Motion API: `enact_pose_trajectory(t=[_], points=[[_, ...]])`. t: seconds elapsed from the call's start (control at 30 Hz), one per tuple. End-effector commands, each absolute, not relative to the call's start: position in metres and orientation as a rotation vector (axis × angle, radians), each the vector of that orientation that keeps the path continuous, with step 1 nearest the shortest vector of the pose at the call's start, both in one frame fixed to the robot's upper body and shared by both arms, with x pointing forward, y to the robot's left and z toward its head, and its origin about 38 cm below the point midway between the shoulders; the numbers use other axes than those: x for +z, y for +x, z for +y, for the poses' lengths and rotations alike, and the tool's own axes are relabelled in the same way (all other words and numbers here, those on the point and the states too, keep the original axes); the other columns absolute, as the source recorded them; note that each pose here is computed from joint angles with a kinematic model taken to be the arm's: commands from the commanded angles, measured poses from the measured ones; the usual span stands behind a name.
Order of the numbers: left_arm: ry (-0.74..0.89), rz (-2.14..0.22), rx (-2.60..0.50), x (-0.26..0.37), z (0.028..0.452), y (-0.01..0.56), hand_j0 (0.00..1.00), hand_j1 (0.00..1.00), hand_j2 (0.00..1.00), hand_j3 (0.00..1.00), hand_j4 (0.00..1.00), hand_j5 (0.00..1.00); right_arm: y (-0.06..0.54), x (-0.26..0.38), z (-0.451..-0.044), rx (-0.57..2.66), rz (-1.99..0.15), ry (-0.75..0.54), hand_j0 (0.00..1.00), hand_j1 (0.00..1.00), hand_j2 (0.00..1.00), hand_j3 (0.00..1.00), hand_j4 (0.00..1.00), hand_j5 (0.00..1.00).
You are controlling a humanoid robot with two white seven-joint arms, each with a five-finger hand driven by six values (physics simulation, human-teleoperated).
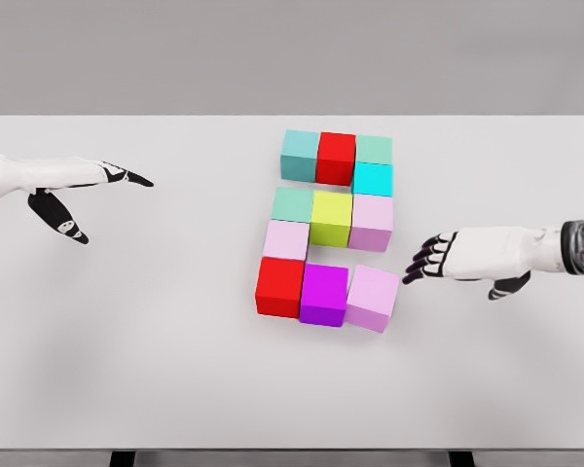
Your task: Assemble the squares on the desktop into the number 2
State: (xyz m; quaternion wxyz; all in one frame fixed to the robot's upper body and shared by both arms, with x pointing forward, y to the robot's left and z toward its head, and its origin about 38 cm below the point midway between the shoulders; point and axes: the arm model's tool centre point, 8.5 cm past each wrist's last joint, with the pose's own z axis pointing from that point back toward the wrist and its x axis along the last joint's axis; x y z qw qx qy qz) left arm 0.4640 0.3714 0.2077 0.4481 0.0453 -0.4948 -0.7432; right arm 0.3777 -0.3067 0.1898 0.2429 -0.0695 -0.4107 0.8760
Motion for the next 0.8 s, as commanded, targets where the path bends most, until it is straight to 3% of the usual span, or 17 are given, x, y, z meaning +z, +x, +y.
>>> enact_pose_trajectory(t=[0.0,0.77], points=[[0.112,-1.230,-1.831,0.209,0.372,0.464,1.00,1.00,1.00,1.00,1.00,1.00,0.378,0.191,-0.305,2.389,-1.131,-0.189,1.00,1.00,1.00,1.00,1.00,1.00],[0.114,-1.230,-1.830,0.209,0.373,0.464,1.00,1.00,1.00,1.00,1.00,1.00,0.375,0.202,-0.287,2.403,-1.208,-0.163,1.00,1.00,1.00,1.00,1.00,1.00]])
